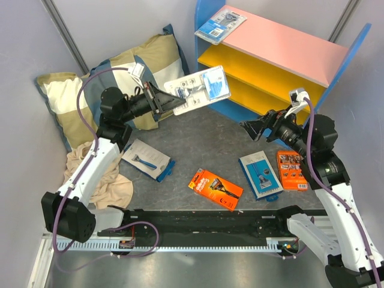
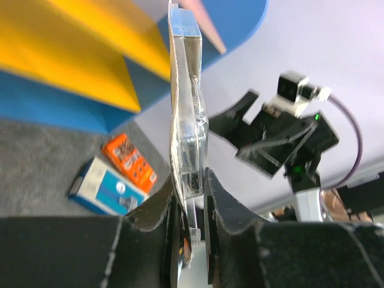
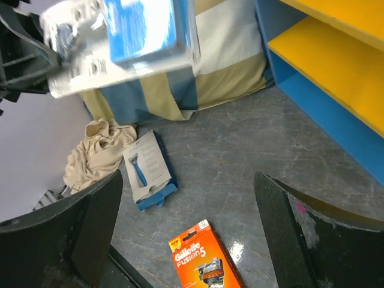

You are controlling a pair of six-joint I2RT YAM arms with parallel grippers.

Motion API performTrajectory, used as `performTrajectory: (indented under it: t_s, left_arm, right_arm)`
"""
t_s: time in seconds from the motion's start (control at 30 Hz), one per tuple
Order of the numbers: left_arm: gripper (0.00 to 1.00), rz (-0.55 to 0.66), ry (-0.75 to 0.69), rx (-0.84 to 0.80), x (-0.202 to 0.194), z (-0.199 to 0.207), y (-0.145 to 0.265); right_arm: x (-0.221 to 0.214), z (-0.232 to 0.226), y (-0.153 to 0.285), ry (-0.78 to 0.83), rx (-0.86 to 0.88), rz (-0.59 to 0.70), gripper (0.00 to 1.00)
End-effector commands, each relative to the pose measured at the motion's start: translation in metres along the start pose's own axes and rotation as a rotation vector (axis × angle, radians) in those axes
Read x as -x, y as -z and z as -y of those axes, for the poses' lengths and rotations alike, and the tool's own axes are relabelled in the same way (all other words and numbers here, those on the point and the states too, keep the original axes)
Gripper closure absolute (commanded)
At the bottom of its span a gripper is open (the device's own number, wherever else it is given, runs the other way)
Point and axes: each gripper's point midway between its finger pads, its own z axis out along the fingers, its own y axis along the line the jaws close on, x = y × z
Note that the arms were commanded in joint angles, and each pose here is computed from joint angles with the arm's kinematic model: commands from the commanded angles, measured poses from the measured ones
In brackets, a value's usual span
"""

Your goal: Place and organize the shaving razors onto the shelf

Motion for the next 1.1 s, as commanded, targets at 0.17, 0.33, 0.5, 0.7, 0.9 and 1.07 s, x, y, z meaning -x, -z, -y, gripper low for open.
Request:
performTrajectory:
  t_s: [0.17,0.33,0.5,0.7,0.9,1.07]
  left_arm:
    - [0.98,0.220,-0.052,-0.100,0.067,0.057,-0.047]
    - [0.98,0.295,-0.042,-0.123,0.082,0.075,-0.080]
    - [0.98,0.353,-0.042,-0.166,0.096,0.098,-0.115]
    - [0.98,0.354,0.004,-0.224,0.105,0.109,-0.167]
    - [0.98,0.376,0.043,-0.247,0.109,0.109,-0.201]
    - [0.98,0.434,0.053,-0.214,0.116,0.104,-0.209]
  right_arm:
    - [0.025,0.003,0.024,0.045,-0.096,0.091,0.02]
    - [0.030,0.002,0.033,0.049,-0.117,0.113,0.02]
    - [0.030,0.000,0.041,0.042,-0.124,0.126,0.02]
    - [0.031,0.004,0.052,0.031,-0.167,0.152,0.02]
    - [0.035,0.005,0.062,0.024,-0.196,0.184,0.02]
    - [0.034,0.007,0.065,0.026,-0.212,0.183,0.02]
